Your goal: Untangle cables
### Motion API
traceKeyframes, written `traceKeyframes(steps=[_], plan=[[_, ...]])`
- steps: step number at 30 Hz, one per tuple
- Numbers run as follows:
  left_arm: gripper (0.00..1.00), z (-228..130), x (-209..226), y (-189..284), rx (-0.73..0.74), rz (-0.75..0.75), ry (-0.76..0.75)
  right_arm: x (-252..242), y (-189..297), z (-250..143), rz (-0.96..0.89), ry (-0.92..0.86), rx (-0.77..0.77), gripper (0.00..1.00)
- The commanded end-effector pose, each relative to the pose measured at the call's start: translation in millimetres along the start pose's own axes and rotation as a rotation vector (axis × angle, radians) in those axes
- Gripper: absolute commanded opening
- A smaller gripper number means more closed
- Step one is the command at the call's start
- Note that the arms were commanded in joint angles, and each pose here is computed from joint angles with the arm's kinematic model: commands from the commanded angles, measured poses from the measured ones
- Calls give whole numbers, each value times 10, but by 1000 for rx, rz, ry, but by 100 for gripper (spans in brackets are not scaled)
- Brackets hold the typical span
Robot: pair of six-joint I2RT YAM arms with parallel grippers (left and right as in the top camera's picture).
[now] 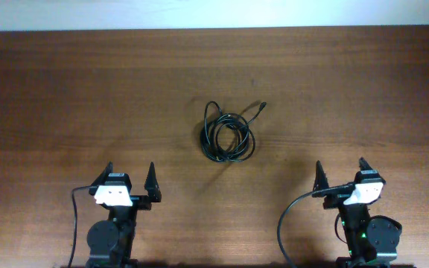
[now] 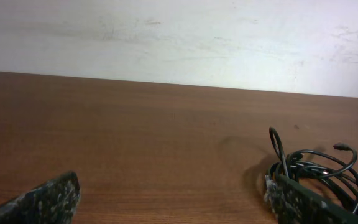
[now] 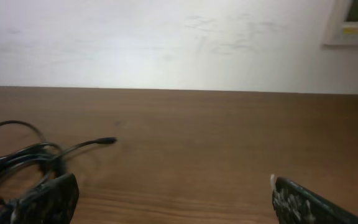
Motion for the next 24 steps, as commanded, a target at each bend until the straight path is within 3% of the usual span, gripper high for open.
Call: traceKeyframes(steps=[1,19,24], plan=[[99,-14,-6,-1,-4,-7,-16,66,2,-1,70,3,-1,99],[99,-14,-6,-1,-4,-7,-16,49,1,-28,55,-26,17,98],[99,-14,-6,-1,-4,-7,-16,145,11,-32,148,-25,27,98]])
Point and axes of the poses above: each gripper's point midway between its finger pads, its own y axis back along the fingers, its own x axis along the line the jaws close on, z = x × y, the point moved 7 cm from there along y, back along the fingers, and after that the axes turned 9 degrees about -y, right-handed, at the moved point
